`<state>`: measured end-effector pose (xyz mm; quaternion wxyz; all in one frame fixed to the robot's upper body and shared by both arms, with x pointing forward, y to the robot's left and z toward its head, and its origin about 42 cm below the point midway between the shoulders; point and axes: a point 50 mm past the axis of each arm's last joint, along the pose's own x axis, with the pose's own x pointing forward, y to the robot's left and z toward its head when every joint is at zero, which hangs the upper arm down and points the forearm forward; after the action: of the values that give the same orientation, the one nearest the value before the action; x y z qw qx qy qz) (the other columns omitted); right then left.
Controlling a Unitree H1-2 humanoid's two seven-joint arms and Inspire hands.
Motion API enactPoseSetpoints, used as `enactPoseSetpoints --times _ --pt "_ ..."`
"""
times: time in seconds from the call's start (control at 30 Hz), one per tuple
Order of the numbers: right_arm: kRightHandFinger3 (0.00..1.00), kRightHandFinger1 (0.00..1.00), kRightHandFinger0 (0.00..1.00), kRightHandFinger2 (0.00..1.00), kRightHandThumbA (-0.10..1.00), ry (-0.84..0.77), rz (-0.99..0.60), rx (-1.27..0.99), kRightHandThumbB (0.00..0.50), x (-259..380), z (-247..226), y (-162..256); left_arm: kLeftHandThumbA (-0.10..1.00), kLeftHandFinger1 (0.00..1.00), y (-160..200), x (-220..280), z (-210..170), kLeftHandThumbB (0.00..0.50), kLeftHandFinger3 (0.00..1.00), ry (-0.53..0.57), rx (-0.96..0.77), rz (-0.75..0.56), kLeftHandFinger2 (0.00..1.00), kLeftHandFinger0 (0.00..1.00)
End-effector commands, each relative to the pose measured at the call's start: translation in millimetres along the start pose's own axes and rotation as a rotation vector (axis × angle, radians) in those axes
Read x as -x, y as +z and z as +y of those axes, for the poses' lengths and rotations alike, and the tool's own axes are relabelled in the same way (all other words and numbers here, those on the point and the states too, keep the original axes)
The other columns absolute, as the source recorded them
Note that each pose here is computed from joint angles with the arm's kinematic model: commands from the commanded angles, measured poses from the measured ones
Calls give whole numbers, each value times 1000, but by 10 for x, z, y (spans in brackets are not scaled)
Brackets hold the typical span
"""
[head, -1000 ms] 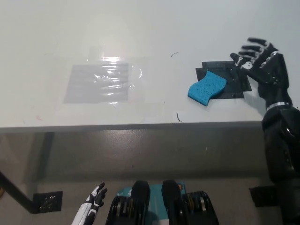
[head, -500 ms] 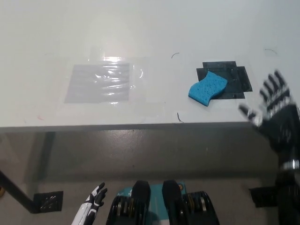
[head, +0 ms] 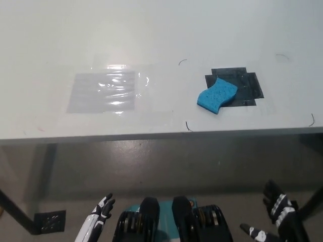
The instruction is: A soft sponge is kept on the balc marked spot on the table infront of the robot and it uses its right hand fist to press down on it and drrags it across the table in a back and forth manner twice to clean it
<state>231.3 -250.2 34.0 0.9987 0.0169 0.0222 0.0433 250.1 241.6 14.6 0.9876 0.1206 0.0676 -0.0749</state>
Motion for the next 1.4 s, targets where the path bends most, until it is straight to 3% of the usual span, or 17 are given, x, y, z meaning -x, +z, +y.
enactPoseSetpoints --times 0.0,0.17,0.43,0.57,0.63,0.73,1.2,1.37 --pt "1000 1000 1000 1000 1000 86 -109 129 248 -348 -18 53 1000 1000 206 -145 128 147 1000 5 -10 -118 1000 1000" --pt "1000 1000 1000 1000 1000 56 -135 119 190 -425 -122 97 1000 1000 314 -241 121 152 1000 -7 -18 -136 1000 1000" --pt "1000 1000 1000 1000 1000 55 -134 82 146 -423 -106 115 1000 1000 351 -249 138 141 1000 -6 -25 -143 1000 1000" --pt "1000 1000 1000 1000 1000 58 -137 81 148 -464 -115 129 1000 1000 370 -266 147 155 1000 1 -16 -143 1000 1000" --pt "1000 1000 1000 1000 1000 58 -136 91 133 -461 -116 130 1000 1000 371 -259 152 133 1000 -3 -23 -146 1000 1000" --pt "1000 1000 1000 1000 1000 62 -137 106 104 -456 -124 127 1000 1000 368 -259 152 140 1000 -2 -25 -146 1000 1000" --pt "1000 1000 1000 1000 1000 104 -145 142 62 -473 -113 145 1000 1000 383 -279 140 126 1000 3 -35 -141 1000 1000" --pt "1000 1000 1000 1000 1000 127 -136 190 80 -482 -116 122 1000 1000 388 -283 136 122 1000 -2 -41 -137 1000 1000"
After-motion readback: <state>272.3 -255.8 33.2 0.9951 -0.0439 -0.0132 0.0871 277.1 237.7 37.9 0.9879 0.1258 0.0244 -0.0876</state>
